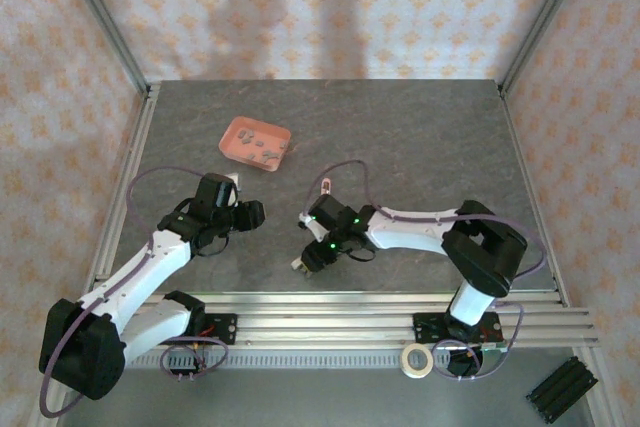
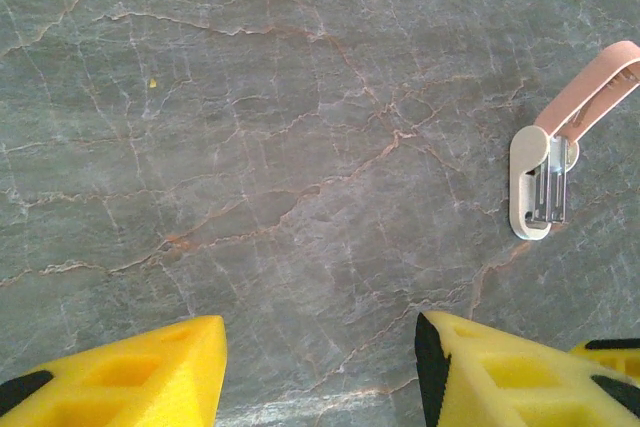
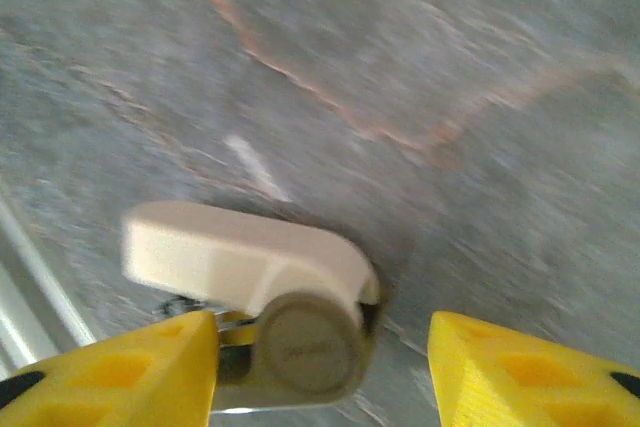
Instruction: Load the staples into the stapler
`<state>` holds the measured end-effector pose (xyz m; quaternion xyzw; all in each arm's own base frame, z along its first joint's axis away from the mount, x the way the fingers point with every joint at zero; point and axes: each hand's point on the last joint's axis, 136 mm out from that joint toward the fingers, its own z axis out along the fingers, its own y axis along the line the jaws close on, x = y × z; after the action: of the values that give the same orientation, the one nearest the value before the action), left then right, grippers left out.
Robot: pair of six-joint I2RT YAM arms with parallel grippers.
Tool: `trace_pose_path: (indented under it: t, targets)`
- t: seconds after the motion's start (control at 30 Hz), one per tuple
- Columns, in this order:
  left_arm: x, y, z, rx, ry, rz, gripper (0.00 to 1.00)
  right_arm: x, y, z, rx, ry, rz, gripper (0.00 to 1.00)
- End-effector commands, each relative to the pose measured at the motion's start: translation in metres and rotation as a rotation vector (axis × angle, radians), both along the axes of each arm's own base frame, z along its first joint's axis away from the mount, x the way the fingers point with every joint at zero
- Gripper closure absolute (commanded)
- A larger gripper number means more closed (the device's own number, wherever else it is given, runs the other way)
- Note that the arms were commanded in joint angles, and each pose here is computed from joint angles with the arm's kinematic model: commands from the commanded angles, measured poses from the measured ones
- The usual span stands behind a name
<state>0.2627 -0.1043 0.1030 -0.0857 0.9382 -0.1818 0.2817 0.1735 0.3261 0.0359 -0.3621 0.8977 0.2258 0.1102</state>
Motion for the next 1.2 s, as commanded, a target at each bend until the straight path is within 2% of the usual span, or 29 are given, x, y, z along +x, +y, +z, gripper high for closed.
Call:
trace_pose_path:
  t: [0.0,0.27,0.5,0.77,0.97,1.17]
  targets:
    - [0.003,0.001,0.001,0.004,-0.017,-0.007,0.46,0.01,-0.012,0.019,0.005,-0.081,-0.027,0.37]
    - [0.003,0.004,0.001,0.013,-0.019,0.004,0.47,0.017,-0.021,0.039,-0.05,-0.207,0.018,0.31]
    - [0.003,0.017,0.003,0.017,-0.039,0.08,0.45,-0.008,-0.001,0.037,-0.164,-0.304,0.26,0.27]
    - [0.003,0.029,0.002,-0.036,-0.036,0.144,0.45,-0.023,0.022,0.021,-0.203,-0.308,0.464,0.27]
    - [0.003,0.038,0.004,-0.09,-0.057,0.181,0.45,-0.019,0.032,0.01,-0.223,-0.311,0.489,0.31]
    - [0.003,0.038,0.003,-0.102,-0.057,0.181,0.45,-0.005,0.025,-0.004,-0.309,-0.344,0.449,0.43]
